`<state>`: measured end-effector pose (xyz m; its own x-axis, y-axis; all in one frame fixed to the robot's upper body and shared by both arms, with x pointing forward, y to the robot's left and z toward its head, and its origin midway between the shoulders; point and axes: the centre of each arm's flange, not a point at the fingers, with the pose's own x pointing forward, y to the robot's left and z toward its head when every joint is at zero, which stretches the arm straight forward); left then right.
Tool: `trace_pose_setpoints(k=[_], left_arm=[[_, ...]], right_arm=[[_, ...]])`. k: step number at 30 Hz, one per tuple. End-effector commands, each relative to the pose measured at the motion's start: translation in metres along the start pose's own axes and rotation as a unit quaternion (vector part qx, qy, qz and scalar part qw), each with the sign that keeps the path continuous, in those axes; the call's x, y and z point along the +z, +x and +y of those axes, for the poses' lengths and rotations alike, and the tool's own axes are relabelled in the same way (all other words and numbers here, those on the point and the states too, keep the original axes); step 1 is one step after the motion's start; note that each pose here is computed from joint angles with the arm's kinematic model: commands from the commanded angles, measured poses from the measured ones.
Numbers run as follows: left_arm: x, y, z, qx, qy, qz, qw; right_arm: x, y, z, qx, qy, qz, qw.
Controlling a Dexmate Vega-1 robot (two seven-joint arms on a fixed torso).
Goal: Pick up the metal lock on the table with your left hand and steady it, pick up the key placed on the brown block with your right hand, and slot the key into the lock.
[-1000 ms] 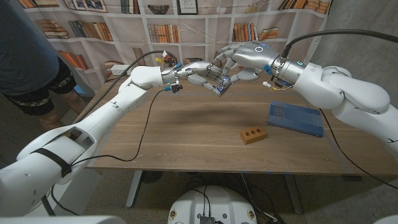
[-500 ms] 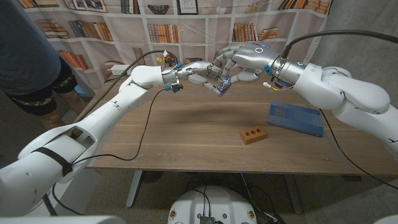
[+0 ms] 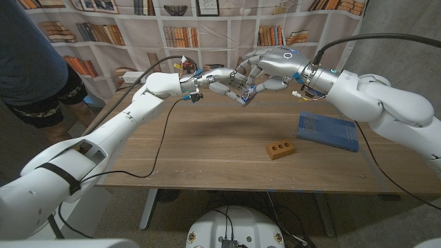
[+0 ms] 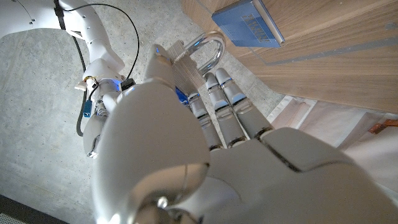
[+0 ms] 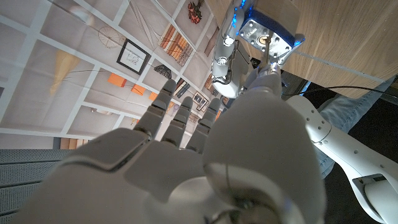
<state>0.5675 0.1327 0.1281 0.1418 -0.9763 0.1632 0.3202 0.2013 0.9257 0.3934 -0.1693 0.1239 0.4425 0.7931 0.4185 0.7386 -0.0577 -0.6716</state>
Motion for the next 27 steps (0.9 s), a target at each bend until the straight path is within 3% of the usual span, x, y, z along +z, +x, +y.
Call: trace_pose_setpoints(k=[1,27], left_arm=[[0.0000,-0.0006,-0.0025,0.002,-0.001,-0.001,1.000],[0.0025,-0.0032,-0.0027,0.001,0.000,-0.001,1.000]], right_arm=[[-0.0006,0.0003,0.0013,-0.004,0.001,0.001,1.0000],[-0.0009,-0.0007,0.0046,0.001,0.011,0.002,0.9999]])
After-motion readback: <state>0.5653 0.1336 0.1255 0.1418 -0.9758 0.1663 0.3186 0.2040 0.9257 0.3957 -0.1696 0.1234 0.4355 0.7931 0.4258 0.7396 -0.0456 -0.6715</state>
